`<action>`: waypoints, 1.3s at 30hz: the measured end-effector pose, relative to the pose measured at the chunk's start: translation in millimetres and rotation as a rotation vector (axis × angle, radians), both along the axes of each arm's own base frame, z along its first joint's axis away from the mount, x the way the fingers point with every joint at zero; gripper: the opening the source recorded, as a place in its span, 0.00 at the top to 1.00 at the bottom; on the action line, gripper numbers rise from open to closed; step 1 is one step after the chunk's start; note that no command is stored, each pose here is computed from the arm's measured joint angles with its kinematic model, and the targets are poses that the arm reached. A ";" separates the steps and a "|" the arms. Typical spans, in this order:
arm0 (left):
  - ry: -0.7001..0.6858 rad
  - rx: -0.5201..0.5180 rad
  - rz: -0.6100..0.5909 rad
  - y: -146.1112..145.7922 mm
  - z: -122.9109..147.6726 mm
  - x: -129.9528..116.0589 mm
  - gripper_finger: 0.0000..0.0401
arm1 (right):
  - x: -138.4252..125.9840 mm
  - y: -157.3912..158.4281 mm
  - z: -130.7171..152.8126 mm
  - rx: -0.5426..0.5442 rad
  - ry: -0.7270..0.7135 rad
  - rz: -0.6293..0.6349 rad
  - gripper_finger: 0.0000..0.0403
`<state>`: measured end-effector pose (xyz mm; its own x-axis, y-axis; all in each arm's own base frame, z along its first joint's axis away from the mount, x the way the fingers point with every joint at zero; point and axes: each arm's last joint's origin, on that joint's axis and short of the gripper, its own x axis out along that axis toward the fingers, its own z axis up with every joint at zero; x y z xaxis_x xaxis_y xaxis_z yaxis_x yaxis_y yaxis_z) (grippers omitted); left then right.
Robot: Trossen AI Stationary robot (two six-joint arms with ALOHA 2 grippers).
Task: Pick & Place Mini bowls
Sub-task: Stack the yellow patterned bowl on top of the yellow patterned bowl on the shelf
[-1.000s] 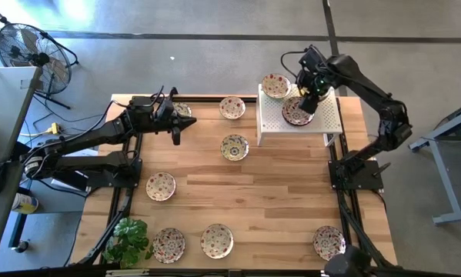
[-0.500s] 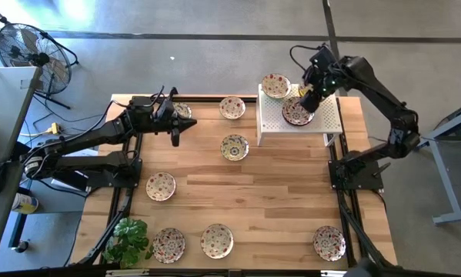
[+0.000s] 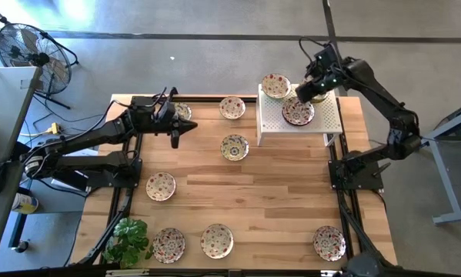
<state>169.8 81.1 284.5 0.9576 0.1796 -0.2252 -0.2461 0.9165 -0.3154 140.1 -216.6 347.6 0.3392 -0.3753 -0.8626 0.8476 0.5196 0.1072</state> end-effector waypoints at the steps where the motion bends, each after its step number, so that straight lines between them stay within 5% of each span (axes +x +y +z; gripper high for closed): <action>1: 0.005 -0.004 -0.006 -0.3 -0.6 -0.1 1.00 | -1.1 -2.5 -4.1 0.002 -0.009 -0.021 0.99; 16: 0.027 -0.030 -0.024 -1.2 -3.3 -0.6 1.00 | -16.1 -16.2 -48.6 0.029 0.020 -0.176 1.00; 39: 0.023 -0.055 -0.017 -1.2 -3.5 -0.7 1.00 | -26.4 -22.9 -44.5 -0.055 0.008 -0.254 1.00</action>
